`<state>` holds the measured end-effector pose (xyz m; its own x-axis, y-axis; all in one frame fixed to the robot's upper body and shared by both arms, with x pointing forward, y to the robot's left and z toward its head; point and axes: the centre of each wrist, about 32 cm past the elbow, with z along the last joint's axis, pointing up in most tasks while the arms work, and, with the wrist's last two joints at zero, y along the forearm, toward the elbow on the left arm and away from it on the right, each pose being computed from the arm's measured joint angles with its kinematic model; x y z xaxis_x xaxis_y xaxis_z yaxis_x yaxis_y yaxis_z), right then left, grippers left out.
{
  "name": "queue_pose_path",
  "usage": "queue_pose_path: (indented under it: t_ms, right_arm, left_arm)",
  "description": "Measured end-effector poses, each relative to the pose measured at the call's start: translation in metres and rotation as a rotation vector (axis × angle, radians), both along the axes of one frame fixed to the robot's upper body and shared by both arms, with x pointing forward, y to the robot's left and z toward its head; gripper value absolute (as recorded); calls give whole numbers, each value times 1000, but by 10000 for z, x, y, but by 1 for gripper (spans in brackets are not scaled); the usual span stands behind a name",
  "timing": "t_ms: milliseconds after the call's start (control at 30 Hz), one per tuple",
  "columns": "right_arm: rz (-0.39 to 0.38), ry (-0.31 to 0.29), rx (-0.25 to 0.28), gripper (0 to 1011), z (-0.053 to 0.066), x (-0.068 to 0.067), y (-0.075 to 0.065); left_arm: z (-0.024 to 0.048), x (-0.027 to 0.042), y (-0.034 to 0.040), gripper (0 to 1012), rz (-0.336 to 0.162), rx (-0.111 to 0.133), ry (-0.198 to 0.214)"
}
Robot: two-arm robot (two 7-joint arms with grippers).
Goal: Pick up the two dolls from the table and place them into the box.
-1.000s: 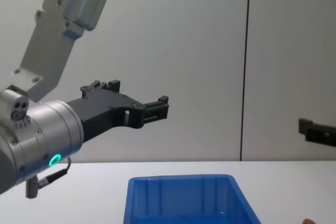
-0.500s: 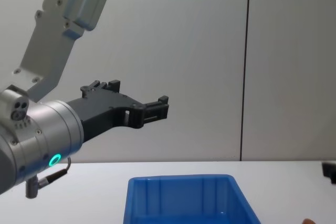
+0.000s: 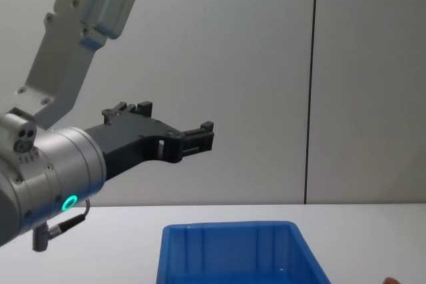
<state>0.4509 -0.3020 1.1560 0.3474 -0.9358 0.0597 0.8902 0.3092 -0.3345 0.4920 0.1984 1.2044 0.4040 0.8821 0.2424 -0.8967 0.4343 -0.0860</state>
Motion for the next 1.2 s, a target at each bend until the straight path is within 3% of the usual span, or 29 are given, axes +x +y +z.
queue_pose_path:
  t_ms: [700,967,1200]
  right_arm:
    - [-6,127,-11,1001,-270,38,-11]
    - [-24,138,-16,833,-322,42,-2]
    - [-41,122,-28,607,-337,46,7]
  left_arm:
    - [0,0,0,1001,0,0,0]
    - [0,0,0,1000,0,0,0]
    - [0,0,0,1000,0,0,0]
